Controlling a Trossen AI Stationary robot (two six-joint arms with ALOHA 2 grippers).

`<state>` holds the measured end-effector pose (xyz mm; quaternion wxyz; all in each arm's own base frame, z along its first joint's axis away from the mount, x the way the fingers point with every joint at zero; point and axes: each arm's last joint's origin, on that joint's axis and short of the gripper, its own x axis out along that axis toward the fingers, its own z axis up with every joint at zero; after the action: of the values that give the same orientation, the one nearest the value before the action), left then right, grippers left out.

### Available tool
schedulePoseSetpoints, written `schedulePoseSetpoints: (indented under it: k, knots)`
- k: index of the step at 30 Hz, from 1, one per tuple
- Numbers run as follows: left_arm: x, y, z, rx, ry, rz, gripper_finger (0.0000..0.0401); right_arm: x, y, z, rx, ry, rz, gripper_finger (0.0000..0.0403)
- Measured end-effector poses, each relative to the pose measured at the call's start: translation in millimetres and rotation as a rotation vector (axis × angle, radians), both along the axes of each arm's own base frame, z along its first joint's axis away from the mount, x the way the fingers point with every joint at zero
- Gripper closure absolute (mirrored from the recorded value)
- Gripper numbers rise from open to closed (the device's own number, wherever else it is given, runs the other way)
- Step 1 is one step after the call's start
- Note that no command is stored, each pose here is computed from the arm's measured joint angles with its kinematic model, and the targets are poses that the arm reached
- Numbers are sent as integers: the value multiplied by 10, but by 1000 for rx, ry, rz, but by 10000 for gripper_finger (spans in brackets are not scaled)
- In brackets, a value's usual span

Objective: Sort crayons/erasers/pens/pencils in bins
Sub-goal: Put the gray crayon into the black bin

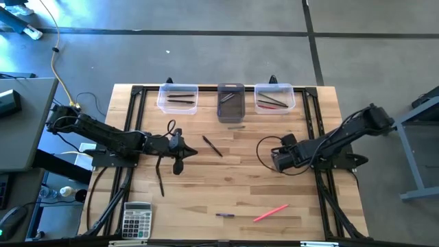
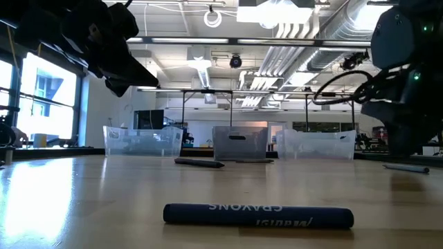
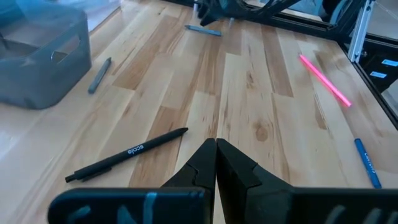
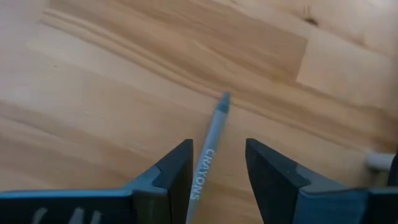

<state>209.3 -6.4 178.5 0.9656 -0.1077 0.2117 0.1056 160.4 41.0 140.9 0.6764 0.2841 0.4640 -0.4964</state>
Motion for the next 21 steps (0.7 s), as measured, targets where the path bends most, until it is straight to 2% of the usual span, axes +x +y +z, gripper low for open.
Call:
schedulePoseSetpoints:
  k: [9,15,21]
  knots:
    - [0,0,0,-1,0,0,401,58,0,-133,47,-33,21,270]
    - [0,0,1,-3,-1,1,401,94,-1,-181,44,-13,37,305]
    - [0,0,0,-3,1,0,401,140,12,-195,42,-13,138,350]
